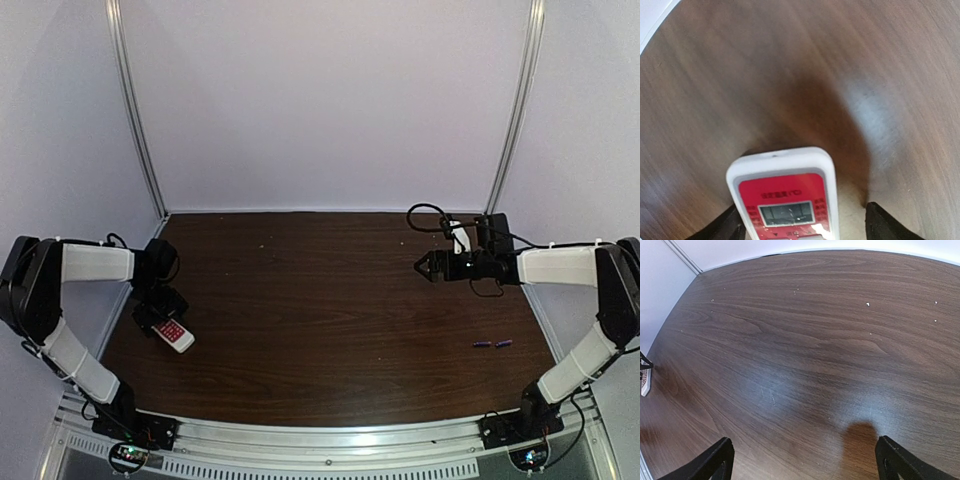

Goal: Load the batteries into the remote control
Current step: Pick up the remote control from the corner of the board.

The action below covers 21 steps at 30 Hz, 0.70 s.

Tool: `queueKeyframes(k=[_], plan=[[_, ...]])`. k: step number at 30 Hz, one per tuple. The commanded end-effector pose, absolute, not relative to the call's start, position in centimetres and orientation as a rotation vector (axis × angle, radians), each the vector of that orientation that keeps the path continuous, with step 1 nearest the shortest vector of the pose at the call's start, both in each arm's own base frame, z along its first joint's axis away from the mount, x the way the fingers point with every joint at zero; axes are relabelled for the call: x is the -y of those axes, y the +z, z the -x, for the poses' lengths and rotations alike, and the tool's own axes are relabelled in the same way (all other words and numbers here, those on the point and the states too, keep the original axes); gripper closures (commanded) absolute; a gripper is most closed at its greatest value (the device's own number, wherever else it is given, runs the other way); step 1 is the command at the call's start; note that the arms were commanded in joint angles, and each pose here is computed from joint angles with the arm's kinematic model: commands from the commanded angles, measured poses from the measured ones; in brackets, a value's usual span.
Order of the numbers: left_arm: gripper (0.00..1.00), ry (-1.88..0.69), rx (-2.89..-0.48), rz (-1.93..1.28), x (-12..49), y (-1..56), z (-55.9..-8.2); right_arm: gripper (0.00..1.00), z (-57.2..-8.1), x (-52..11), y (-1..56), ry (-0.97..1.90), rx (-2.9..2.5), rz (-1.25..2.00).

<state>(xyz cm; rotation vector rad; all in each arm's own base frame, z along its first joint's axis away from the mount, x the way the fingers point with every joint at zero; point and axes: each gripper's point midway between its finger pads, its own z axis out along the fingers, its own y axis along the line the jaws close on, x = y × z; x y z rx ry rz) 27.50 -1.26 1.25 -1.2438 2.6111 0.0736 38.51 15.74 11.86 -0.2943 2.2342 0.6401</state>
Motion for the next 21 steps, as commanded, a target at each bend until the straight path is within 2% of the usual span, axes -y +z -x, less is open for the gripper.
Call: queueKeyframes(k=[1, 8, 13, 17, 21], plan=[[0.19, -0.049, -2.725, 1.089, 3.7, -0.4, -29.3, 0.0, -38.8, -15.5, 11.5, 0.63, -2.247, 0.297], [0.25, -0.047, -2.871, 0.921, 6.7, -2.4, -29.0, 0.0, -38.9, -15.3, 11.6, 0.613, -2.252, 0.292], [0.43, -0.083, -2.925, 0.776, 9.6, -2.7, -28.9, 0.0, -39.0, -15.1, 11.7, 0.605, -2.25, 0.286], [0.51, -0.119, -2.959, 0.628, 12.2, -2.5, -29.1, 0.0, -38.9, -15.1, 11.8, 0.621, -2.246, 0.284], [0.64, -0.194, -2.984, 0.472, 15.0, -2.1, -29.7, 0.0, -38.7, -15.5, 12.4, 0.677, -2.227, 0.281]])
